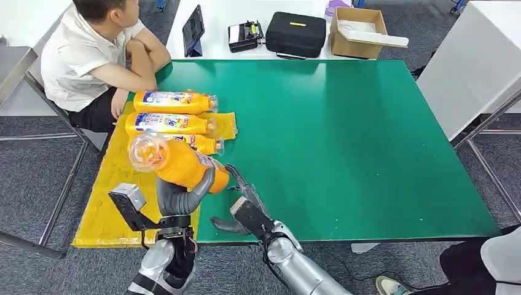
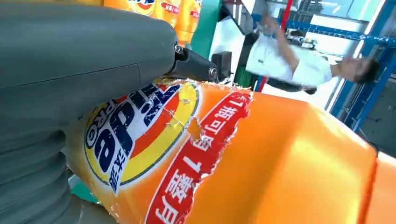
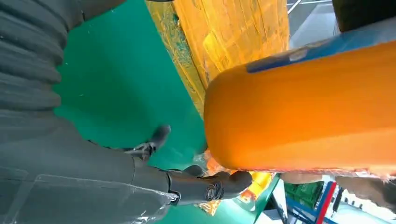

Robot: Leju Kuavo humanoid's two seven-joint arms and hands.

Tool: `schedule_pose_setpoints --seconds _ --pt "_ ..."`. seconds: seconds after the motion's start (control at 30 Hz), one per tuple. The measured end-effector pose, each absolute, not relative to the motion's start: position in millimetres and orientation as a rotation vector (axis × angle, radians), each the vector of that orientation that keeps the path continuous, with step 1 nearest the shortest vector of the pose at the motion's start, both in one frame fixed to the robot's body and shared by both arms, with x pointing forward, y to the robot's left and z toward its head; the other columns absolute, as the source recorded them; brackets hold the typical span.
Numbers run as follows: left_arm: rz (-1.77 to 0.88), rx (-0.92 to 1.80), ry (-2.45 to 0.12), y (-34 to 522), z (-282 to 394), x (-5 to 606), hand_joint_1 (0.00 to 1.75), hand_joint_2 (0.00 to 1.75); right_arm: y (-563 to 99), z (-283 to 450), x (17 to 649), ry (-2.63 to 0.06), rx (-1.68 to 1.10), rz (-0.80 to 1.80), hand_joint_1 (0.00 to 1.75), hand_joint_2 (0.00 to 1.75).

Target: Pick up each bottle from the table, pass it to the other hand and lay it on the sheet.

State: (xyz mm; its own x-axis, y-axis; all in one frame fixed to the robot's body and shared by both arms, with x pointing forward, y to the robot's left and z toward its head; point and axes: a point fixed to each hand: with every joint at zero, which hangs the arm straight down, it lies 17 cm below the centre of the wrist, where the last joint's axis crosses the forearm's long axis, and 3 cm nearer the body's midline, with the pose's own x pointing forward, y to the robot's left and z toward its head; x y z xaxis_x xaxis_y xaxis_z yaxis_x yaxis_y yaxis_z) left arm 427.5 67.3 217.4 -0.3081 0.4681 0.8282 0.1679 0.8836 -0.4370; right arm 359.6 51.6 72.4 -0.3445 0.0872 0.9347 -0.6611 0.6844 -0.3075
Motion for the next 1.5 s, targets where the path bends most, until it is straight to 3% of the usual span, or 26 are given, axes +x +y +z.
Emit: schedule_pose_setpoints --seconds 0.2,0.37,0.53,0.83,1.17,1.3,1.5 --pt "0.302 -0.42 -1.917 70 221 428 1.75 1.75 52 70 358 -1.759 0.461 0.826 0.0 1.75" --pt "-0.085 0.193 -2.191 87 243 426 1.75 1.75 46 61 354 -1.782 0.384 0.811 0.0 1.75" --pt "-0.498 0.588 -2.198 98 217 428 1.75 1.75 -9 69 388 -1.929 -0.041 0.736 0.0 1.75" --pt "-0.593 0.698 -2.122 124 193 434 1.75 1.75 -42 70 396 -1.947 -0.183 0.7 0.0 1.75" --pt "-0.72 0.817 -1.982 176 170 417 1.75 1.75 -120 121 384 -2.049 -0.469 0.517 0.0 1.75" --pt "-0.942 0.954 -1.848 178 150 438 1.75 1.75 -137 131 385 -2.067 -0.503 0.469 0.0 1.75" --pt "-1.075 0.933 -1.606 195 94 476 1.75 1.75 -145 131 385 -2.068 -0.491 0.454 0.0 1.75"
